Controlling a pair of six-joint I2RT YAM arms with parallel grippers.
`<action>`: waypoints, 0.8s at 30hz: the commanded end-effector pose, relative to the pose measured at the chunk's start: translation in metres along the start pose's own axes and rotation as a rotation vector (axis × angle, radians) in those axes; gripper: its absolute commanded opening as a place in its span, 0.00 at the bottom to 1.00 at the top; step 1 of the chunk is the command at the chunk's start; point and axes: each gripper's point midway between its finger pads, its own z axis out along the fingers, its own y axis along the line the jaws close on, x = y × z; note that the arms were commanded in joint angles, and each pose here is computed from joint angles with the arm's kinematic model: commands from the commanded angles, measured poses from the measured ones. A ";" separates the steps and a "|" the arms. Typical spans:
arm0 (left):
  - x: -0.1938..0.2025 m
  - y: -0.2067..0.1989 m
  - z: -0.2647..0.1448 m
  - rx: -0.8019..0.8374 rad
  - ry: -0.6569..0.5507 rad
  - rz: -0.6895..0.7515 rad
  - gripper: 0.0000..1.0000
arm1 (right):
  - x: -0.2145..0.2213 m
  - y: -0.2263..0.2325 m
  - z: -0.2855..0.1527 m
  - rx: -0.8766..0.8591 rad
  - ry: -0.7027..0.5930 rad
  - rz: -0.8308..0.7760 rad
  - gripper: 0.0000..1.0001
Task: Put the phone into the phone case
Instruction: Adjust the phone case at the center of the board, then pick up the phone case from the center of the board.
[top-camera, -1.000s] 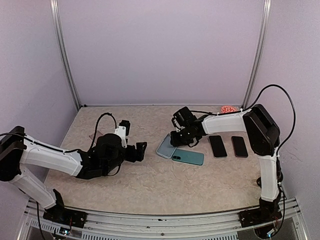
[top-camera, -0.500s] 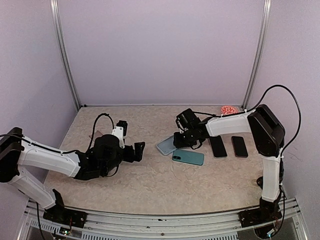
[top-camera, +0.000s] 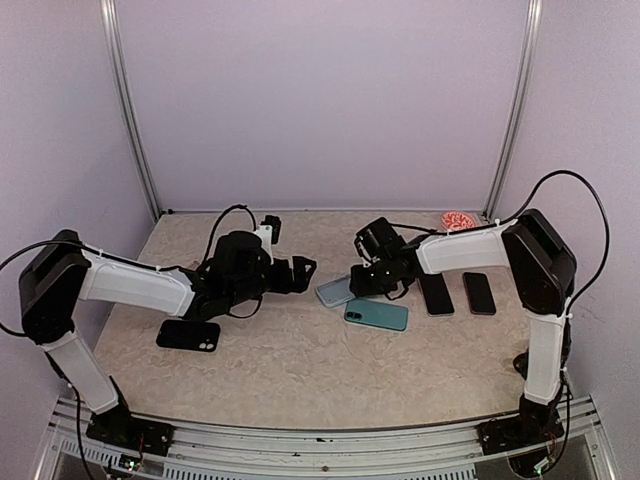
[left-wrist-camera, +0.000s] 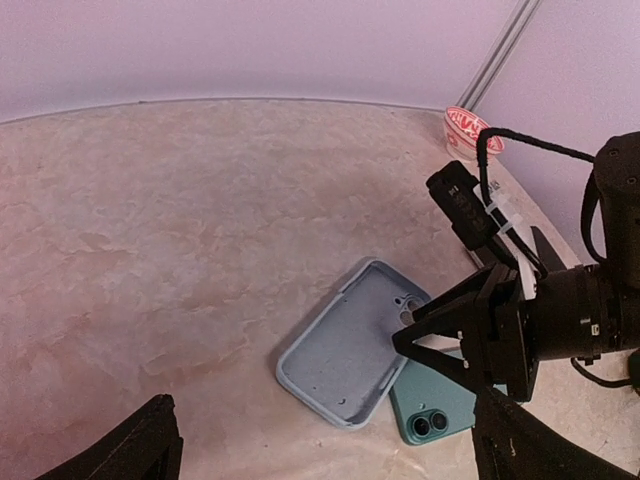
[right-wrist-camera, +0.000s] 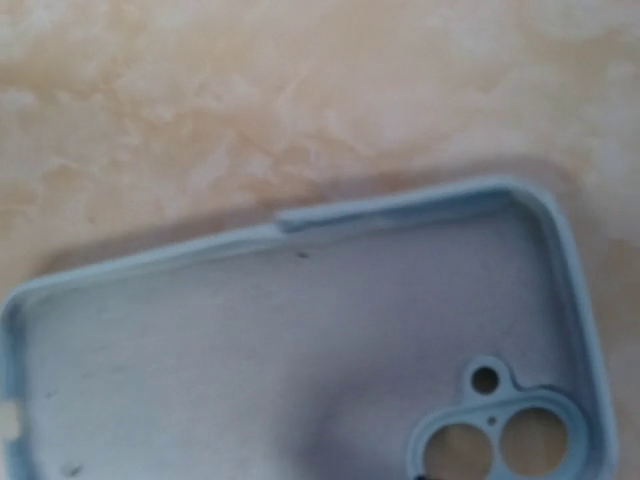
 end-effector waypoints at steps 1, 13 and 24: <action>0.006 -0.015 0.024 0.059 0.084 -0.029 0.99 | -0.029 0.004 -0.035 -0.013 -0.088 -0.031 0.43; 0.022 -0.007 0.086 0.059 0.311 0.098 0.95 | -0.032 -0.027 -0.065 0.011 -0.110 -0.031 0.50; 0.046 -0.002 0.108 0.209 0.433 0.419 0.85 | -0.026 -0.027 -0.118 -0.036 -0.160 -0.053 0.52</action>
